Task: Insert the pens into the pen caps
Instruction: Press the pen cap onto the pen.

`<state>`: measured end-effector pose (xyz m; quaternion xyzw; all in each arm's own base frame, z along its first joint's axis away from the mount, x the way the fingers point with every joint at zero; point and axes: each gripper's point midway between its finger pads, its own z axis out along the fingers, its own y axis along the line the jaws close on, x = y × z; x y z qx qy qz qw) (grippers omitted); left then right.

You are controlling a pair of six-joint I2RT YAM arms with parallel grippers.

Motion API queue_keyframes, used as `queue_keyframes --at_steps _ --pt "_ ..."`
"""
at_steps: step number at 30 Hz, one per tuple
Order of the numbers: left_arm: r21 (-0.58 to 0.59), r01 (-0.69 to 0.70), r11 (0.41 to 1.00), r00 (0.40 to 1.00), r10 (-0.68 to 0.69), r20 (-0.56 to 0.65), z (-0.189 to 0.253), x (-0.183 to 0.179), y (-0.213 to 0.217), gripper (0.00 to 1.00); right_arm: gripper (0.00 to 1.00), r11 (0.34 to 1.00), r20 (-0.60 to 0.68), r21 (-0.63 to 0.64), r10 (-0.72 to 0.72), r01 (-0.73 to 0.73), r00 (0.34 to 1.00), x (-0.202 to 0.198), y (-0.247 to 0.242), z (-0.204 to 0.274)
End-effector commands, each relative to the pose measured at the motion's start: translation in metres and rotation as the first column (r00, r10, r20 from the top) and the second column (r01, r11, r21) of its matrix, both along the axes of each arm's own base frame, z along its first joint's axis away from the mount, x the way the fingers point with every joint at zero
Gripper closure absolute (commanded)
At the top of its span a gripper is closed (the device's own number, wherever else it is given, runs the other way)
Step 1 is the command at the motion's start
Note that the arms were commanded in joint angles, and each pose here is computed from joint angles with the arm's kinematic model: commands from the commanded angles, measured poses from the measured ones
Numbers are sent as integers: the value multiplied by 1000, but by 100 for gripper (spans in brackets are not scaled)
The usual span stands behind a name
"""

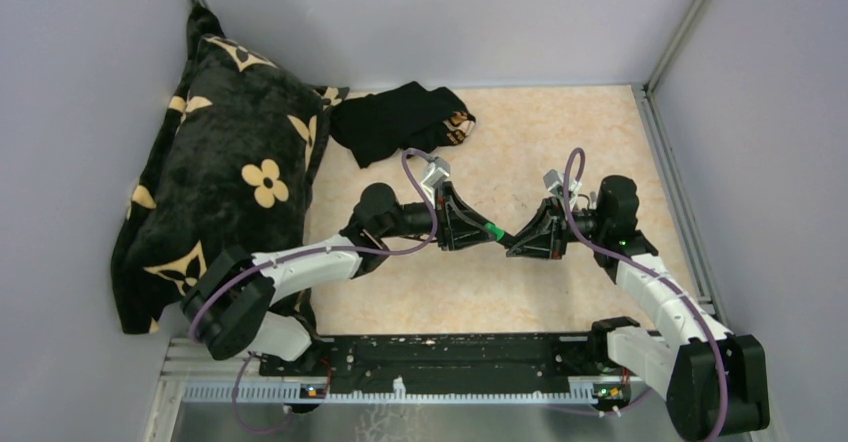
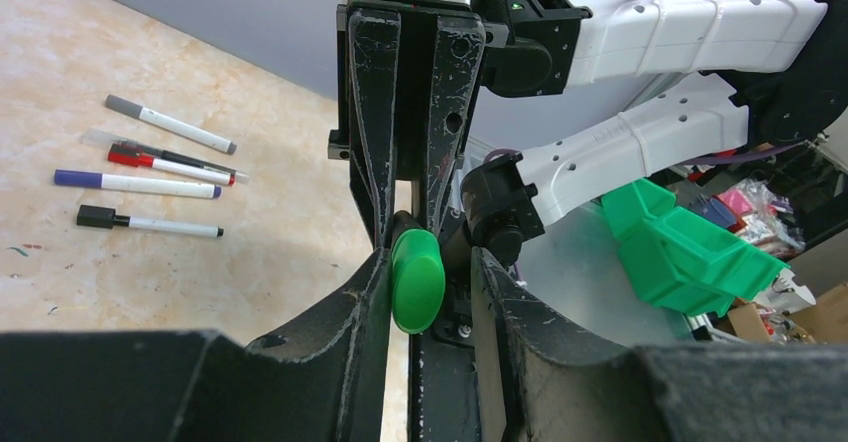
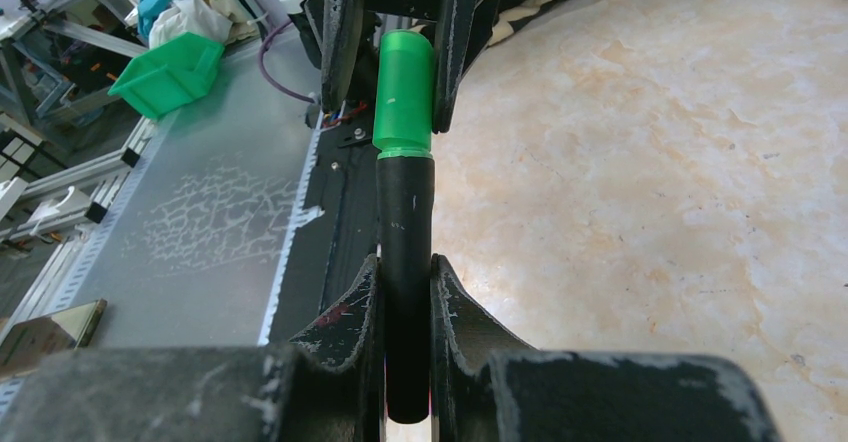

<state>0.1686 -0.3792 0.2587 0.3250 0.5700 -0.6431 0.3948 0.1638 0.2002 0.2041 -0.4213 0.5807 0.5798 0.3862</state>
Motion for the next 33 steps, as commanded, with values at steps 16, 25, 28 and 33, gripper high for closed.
queue_keyframes --at_steps 16,25,28,33 --pt "32 9 999 1000 -8 -28 -17 -36 -29 100 100 992 112 -16 -120 123 986 30 -1 23" --pt "279 127 952 987 -93 -133 -96 -69 -30 100 100 978 180 -49 -189 201 965 50 -8 45" --pt "229 250 941 964 -218 -155 -93 -87 -33 100 100 995 103 16 -95 94 990 34 -2 59" --pt "127 292 948 939 -259 -227 -75 -95 -39 100 100 989 84 69 -135 129 987 38 0 77"
